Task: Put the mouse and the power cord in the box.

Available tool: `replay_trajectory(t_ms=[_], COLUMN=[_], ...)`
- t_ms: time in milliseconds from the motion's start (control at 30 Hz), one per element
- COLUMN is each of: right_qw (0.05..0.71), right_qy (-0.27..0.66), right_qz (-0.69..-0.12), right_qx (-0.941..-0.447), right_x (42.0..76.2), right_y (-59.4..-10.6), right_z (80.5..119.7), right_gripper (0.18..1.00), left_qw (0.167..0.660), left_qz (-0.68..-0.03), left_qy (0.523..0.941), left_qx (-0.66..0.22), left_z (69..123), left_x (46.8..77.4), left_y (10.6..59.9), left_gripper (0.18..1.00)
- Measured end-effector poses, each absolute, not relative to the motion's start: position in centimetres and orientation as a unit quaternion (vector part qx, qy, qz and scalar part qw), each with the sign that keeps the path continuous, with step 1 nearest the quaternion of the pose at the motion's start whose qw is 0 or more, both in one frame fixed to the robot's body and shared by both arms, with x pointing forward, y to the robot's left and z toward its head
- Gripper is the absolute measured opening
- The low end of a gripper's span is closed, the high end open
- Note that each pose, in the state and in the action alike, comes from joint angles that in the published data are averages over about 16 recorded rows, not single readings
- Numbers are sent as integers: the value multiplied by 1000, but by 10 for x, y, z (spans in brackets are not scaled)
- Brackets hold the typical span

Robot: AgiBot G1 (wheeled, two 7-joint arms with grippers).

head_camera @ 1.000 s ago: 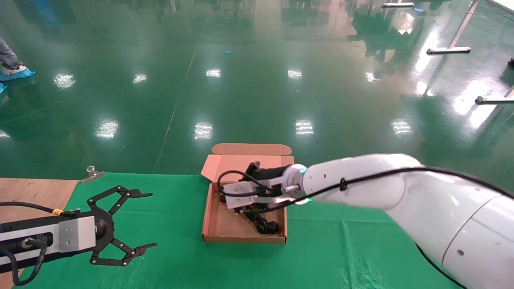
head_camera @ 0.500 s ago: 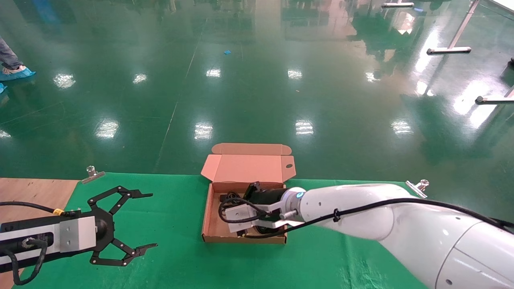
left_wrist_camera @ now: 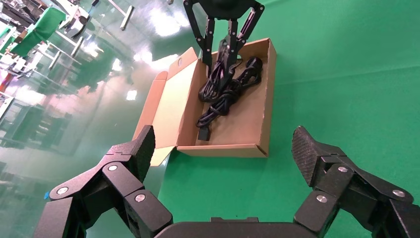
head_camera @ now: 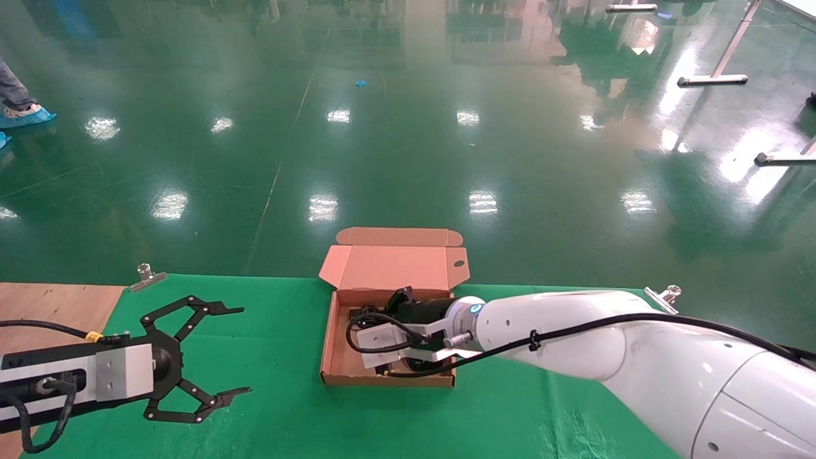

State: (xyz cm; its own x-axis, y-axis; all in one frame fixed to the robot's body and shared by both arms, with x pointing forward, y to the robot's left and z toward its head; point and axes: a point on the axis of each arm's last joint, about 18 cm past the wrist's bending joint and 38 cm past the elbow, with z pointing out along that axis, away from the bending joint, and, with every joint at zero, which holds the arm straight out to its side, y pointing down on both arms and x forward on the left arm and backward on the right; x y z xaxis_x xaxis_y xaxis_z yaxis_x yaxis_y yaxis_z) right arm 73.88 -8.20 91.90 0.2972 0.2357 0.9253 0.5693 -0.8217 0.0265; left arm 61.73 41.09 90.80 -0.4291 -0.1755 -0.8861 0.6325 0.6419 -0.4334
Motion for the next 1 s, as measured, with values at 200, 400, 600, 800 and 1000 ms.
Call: replay_trajectory(t_ms=[200,400,600,800,1000], right_qw=[158,186,244,319,391], right_qy=[-254,-235,-197,-148,-108], right_qz=[-534,-519,-487,-443,-400], right_qx=[-791,-800,-815,-825,-822], right_x=[738,733,722,705,686], right_y=[-84,-91,-102,-118,-137], right_z=[920,915,907,901,902], right_gripper=[368,470,599,729,849], left_qw=[510,503,489,470,447], left_qz=[-401,-422,-456,-492,-525], left_qy=[746,740,731,722,714], left_qx=[151,145,136,128,121], left_z=[910,916,925,936,946], left_x=[617,614,607,598,587], left_y=[409,402,392,380,369], left_gripper=[1001,1001,1001,1001,1001])
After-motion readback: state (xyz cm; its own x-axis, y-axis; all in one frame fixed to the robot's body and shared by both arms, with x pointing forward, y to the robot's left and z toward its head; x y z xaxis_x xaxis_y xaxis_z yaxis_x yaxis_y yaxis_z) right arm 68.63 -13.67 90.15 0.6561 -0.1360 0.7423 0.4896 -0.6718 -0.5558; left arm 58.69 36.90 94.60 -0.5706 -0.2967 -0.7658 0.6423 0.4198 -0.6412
